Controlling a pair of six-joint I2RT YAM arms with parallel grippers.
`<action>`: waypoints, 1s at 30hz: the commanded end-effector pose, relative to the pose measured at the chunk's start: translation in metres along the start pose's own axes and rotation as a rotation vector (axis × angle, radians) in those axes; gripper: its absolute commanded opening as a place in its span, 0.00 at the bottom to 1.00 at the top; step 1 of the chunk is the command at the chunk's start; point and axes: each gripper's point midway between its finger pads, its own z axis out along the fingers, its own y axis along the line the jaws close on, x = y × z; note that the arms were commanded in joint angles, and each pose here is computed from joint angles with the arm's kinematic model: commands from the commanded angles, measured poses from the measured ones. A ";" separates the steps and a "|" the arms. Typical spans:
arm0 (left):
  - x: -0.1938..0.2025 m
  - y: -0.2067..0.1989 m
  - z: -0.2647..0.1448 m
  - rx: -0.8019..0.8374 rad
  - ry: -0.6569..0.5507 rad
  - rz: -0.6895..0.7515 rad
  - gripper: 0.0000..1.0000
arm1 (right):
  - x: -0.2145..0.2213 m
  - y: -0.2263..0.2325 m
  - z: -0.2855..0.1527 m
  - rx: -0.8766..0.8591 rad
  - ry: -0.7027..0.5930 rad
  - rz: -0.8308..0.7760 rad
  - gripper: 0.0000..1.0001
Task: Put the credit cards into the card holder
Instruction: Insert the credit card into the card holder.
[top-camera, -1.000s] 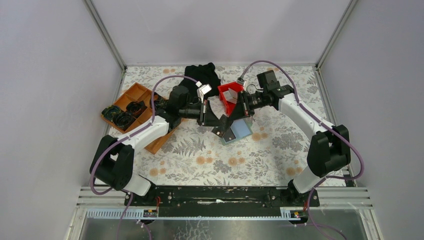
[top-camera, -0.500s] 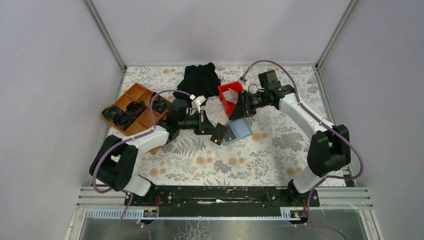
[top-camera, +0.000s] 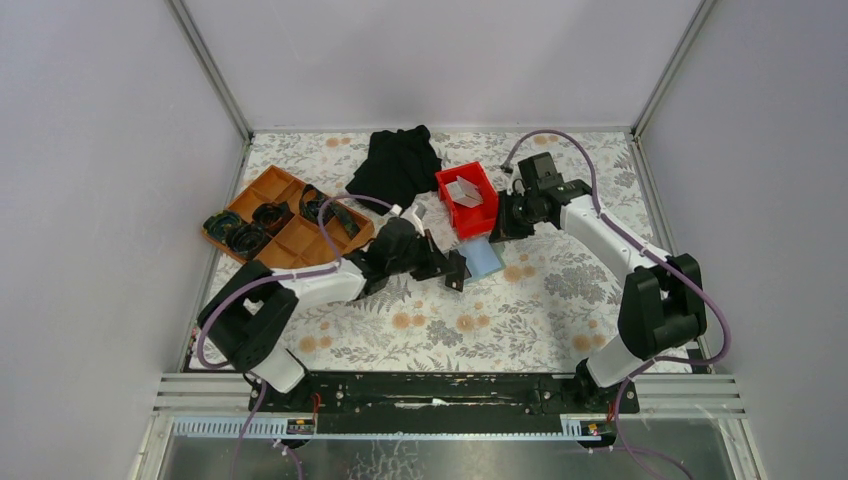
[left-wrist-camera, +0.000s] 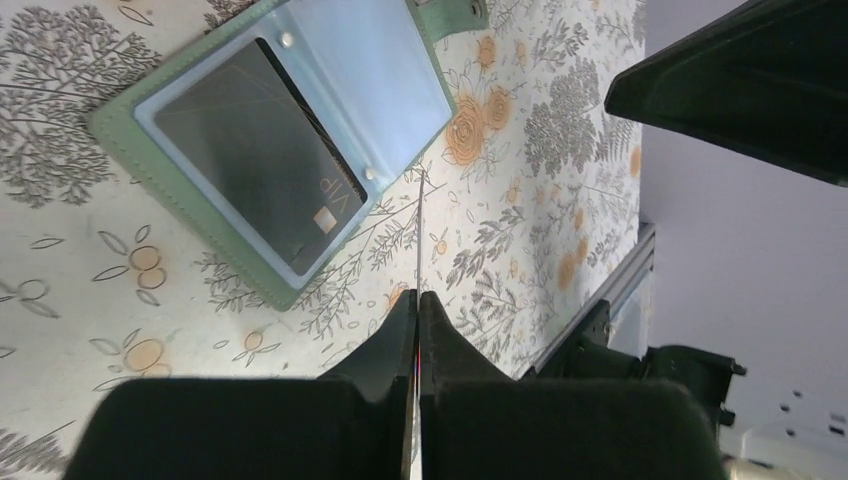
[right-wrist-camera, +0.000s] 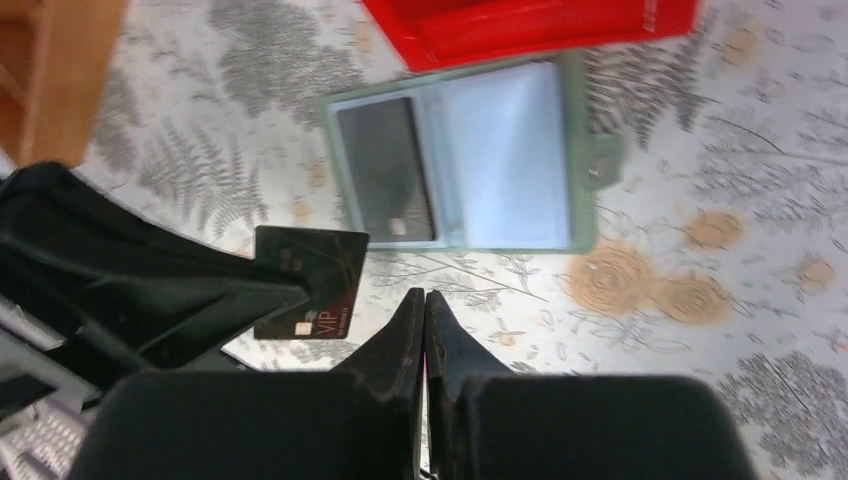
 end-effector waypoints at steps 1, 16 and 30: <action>-0.026 -0.008 0.019 -0.066 -0.160 -0.065 0.00 | 0.001 -0.038 0.003 0.208 -0.031 0.044 0.00; -0.045 0.020 0.051 -0.155 -0.323 -0.258 0.00 | -0.008 -0.064 0.050 0.318 0.010 0.079 0.00; -0.049 0.015 0.066 -0.110 -0.377 -0.354 0.00 | -0.011 -0.078 0.078 0.356 0.032 0.095 0.00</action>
